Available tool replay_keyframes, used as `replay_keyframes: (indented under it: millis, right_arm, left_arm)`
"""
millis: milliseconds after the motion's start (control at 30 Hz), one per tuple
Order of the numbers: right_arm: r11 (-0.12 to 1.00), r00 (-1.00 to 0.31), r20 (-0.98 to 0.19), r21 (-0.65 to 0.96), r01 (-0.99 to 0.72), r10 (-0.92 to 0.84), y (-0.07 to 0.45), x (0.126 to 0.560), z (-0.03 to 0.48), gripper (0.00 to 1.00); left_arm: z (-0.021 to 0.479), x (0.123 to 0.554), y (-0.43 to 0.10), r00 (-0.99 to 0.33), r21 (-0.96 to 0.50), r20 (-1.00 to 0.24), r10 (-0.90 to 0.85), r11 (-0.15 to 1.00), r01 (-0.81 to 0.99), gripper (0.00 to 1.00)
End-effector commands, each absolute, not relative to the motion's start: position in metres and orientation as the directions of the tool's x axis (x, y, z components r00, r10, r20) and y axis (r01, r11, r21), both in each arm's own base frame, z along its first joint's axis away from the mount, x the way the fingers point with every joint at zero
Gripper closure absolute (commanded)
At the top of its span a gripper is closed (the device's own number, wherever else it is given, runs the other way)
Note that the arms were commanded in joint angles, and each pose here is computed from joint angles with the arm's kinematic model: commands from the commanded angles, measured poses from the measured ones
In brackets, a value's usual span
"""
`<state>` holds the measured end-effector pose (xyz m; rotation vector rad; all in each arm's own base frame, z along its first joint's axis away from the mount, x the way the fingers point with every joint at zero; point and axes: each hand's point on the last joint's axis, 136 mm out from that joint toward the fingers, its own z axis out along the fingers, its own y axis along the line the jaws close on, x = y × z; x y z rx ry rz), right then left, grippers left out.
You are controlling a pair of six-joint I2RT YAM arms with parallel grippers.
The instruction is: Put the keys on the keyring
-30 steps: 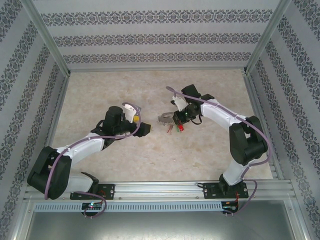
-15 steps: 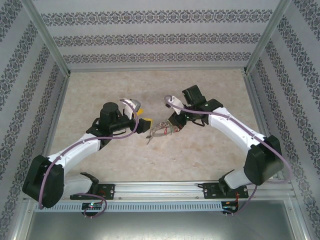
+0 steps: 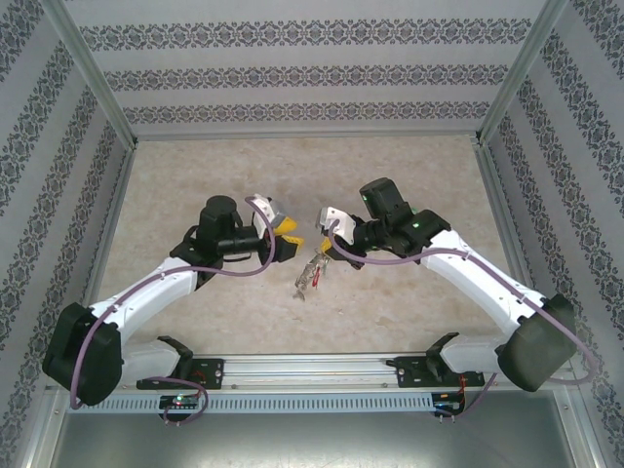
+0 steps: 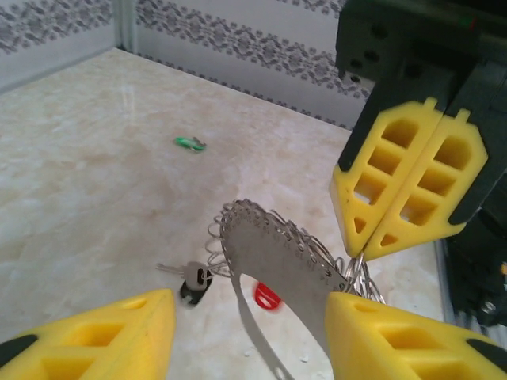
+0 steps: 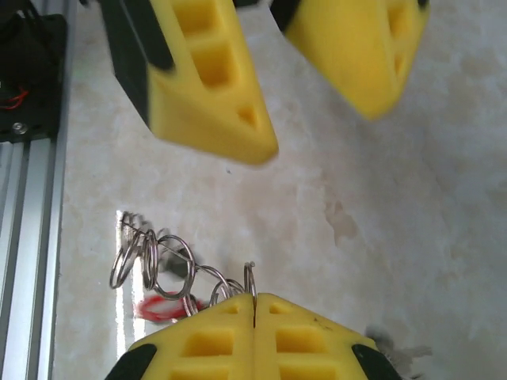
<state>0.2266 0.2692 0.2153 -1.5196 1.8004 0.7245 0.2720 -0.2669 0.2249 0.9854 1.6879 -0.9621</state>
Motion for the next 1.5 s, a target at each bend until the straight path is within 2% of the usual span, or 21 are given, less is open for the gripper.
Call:
replay_keyframes:
  millis: [0,167,533,767,833,1133,1300,1467]
  right_arm:
    - [0.082,0.009,-0.792,-0.075,-0.994,-0.61,0.275,0.22,0.231,1.0]
    - [0.071,0.004,-0.776,-0.063,-0.995,-0.63,0.275,0.22,0.226,1.0]
    - [0.059,0.026,-0.787,-0.079,-0.995,-0.617,0.274,0.216,0.23,1.0]
    - [0.061,0.03,-0.798,-0.084,-0.995,-0.603,0.274,0.216,0.235,1.0]
    - [0.063,0.031,-0.797,-0.086,-0.994,-0.603,0.274,0.216,0.236,1.0]
    - [0.058,0.033,-0.799,-0.085,-0.995,-0.601,0.274,0.215,0.237,1.0]
    - [0.061,0.03,-0.797,-0.084,-0.995,-0.603,0.274,0.215,0.237,1.0]
    - [0.062,0.037,-0.805,-0.091,-0.994,-0.592,0.274,0.216,0.24,1.0]
  left_arm:
    - [0.226,0.263,-0.277,-0.221,-0.154,-0.955,0.198,0.305,0.94,0.52]
    - [0.226,0.253,-0.295,-0.187,-0.137,-0.966,0.178,0.259,0.956,0.54]
    - [0.216,0.237,-0.308,-0.13,-0.085,-0.959,0.25,0.184,0.979,0.61]
    - [0.215,0.238,-0.314,-0.117,-0.073,-0.961,0.252,0.177,0.982,0.73]
    - [0.218,0.239,-0.314,-0.104,-0.061,-0.963,0.248,0.178,0.982,0.79]
    - [0.225,0.238,-0.316,-0.091,-0.05,-0.965,0.247,0.165,0.985,0.83]
    - [0.229,0.237,-0.318,-0.088,-0.052,-0.964,0.251,0.145,0.988,1.0]
    - [0.225,0.235,-0.318,-0.082,-0.049,-0.963,0.256,0.134,0.99,1.0]
